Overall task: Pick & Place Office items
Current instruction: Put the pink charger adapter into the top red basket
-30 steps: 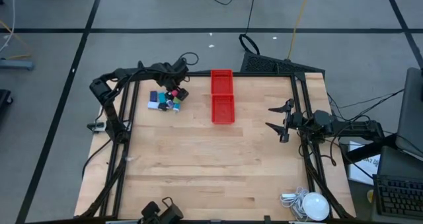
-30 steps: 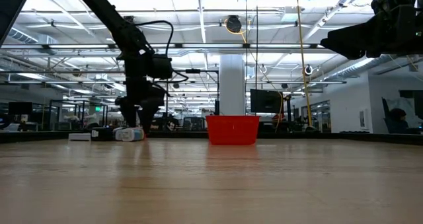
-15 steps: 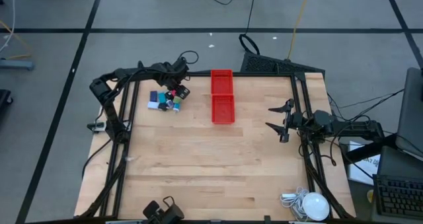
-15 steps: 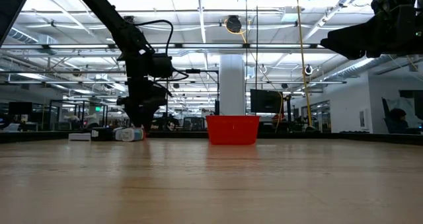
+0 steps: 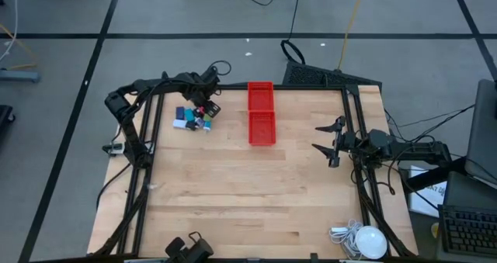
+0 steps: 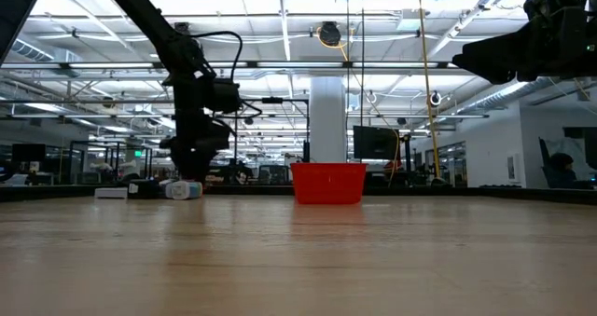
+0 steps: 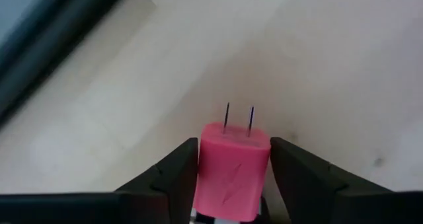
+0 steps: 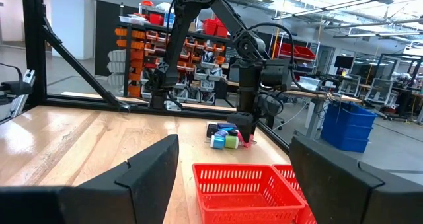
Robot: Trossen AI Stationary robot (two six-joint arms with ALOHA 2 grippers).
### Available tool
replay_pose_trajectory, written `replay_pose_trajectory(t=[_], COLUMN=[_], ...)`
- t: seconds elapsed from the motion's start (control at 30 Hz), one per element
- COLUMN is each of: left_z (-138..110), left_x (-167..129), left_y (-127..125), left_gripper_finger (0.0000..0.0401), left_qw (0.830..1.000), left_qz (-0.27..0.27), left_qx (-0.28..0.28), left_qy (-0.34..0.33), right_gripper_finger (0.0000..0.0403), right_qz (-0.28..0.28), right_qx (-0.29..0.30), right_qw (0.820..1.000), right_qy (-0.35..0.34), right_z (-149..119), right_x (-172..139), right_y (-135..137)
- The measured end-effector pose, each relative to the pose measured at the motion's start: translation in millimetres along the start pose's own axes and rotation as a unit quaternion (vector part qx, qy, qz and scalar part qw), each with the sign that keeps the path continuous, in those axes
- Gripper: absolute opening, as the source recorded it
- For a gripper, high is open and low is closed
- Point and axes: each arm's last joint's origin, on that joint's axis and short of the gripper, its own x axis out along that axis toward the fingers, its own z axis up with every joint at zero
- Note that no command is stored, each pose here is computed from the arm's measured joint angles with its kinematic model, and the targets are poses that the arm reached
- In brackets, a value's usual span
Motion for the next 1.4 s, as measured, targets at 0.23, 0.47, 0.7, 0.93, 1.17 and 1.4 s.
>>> replay_pose_trajectory(t=[0.23, 0.47, 0.7, 0.93, 1.17, 1.4], left_z=[-1.9, -4.6, -7.7, -3.2, 9.4, 26.3], left_x=[0.1, 6.4, 10.5, 5.1, -25.9, -64.0], left_y=[0.6, 0.1, -0.6, -2.1, -8.3, -36.0], left_gripper_finger=[0.0192, 0.0178, 0.0151, 0.0164, 0.0149, 0.0161], left_qw=[1.0, 1.0, 1.0, 0.999, 0.987, 0.94], left_qz=[-0.004, -0.016, -0.03, -0.029, -0.038, -0.061], left_qx=[0.001, 0.0, -0.003, 0.002, 0.013, 0.085], left_qy=[0.01, 0.001, -0.006, -0.043, -0.159, -0.325], right_gripper_finger=[0.0279, 0.0279, 0.0279, 0.0279, 0.0279, 0.0279], right_qz=[0.0, 0.0, 0.0, 0.0, 0.0, 0.0], right_qx=[0.0, 0.0, 0.0, 0.0, 0.0, 0.0], right_qw=[1.0, 1.0, 1.0, 1.0, 1.0, 1.0], right_qy=[0.0, 0.0, 0.0, -0.001, 0.0, 0.0], right_z=[0.0, 0.1, 0.4, 0.4, 0.3, 0.3], right_x=[0.0, 0.0, 0.0, 0.0, 0.0, 0.0], right_y=[0.0, 0.0, -0.1, -0.1, -0.1, 0.0])
